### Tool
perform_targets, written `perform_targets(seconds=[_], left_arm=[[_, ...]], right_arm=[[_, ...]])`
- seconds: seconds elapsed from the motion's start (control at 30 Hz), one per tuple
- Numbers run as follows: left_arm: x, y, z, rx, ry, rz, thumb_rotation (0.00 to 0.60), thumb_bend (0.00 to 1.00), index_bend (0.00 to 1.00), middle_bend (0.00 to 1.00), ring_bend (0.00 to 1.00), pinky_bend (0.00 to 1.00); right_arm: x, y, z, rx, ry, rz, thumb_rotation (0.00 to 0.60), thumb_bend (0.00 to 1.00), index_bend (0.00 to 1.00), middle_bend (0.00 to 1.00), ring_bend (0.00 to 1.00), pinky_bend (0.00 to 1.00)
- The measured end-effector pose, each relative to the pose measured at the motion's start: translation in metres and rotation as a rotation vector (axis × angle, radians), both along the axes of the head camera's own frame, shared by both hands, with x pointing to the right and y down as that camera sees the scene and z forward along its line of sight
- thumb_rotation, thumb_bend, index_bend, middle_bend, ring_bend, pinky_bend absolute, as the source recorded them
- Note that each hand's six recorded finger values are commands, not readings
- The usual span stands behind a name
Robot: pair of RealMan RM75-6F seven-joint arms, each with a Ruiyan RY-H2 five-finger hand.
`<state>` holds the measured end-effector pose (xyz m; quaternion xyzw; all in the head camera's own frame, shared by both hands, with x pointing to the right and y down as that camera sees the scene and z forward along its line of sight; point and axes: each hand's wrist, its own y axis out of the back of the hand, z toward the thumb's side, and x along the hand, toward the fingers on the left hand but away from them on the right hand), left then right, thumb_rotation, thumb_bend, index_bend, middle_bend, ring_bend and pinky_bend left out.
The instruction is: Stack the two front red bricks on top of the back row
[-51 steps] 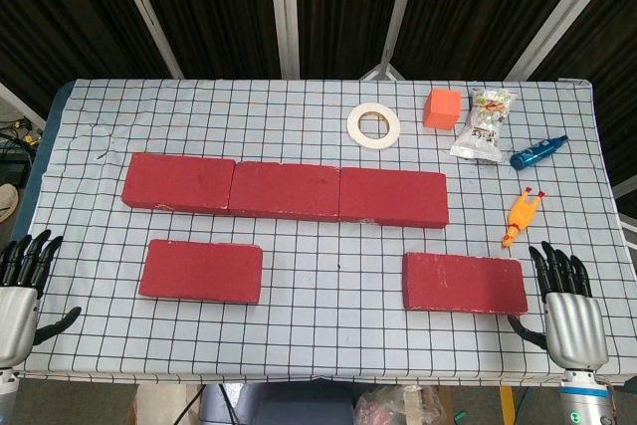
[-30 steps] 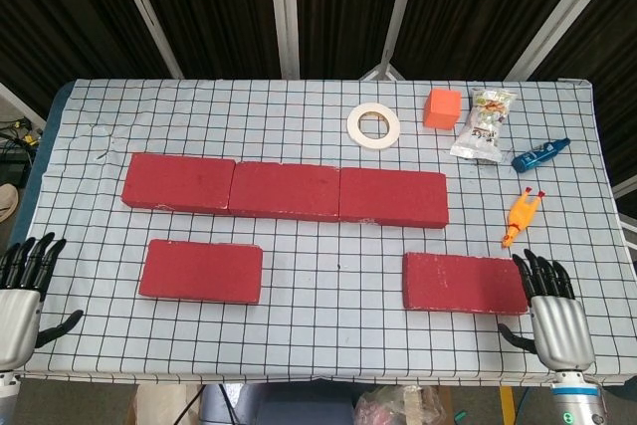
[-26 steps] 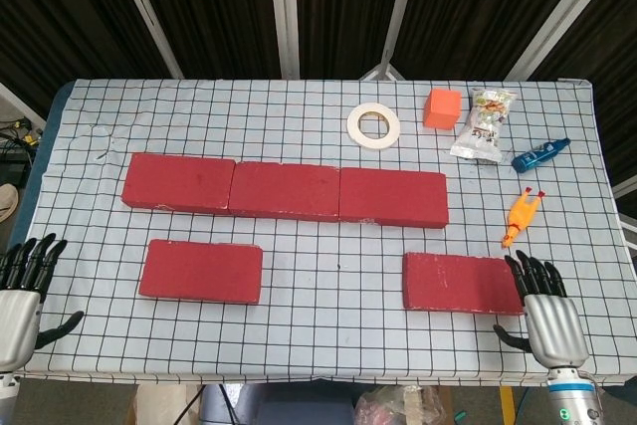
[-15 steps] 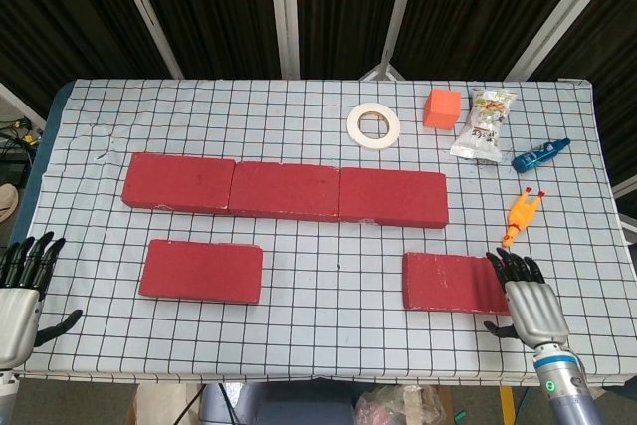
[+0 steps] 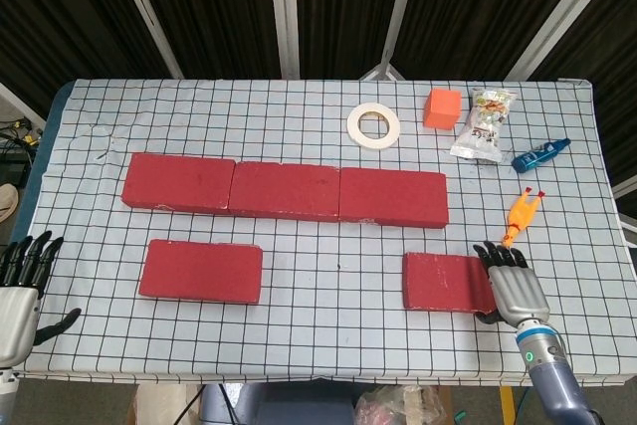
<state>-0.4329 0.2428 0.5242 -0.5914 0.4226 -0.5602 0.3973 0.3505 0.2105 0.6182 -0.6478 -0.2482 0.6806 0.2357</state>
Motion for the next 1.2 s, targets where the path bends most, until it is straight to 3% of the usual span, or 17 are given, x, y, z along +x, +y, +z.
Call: perform_targets(seconds=[0.47,1.2], left_arm=[[-0.001,-0.001,0.002,-0.007,-0.005,-0.003,0.600,0.00,0.05,0.02,0.00,0.05],[-0.006,-0.006,0.003,-0.010,0.001,-0.025,0.600,0.00,0.05,0.02,0.00,0.05]], right_arm=[[-0.010,0.002,0.017,-0.062,0.024,-0.002,0.600,0.18,0.00,0.00,0.00,0.00],[-0.021,0.000,0.027,-0.054,0.048,-0.017,0.600,0.18,0.00,0.00,0.00,0.00]])
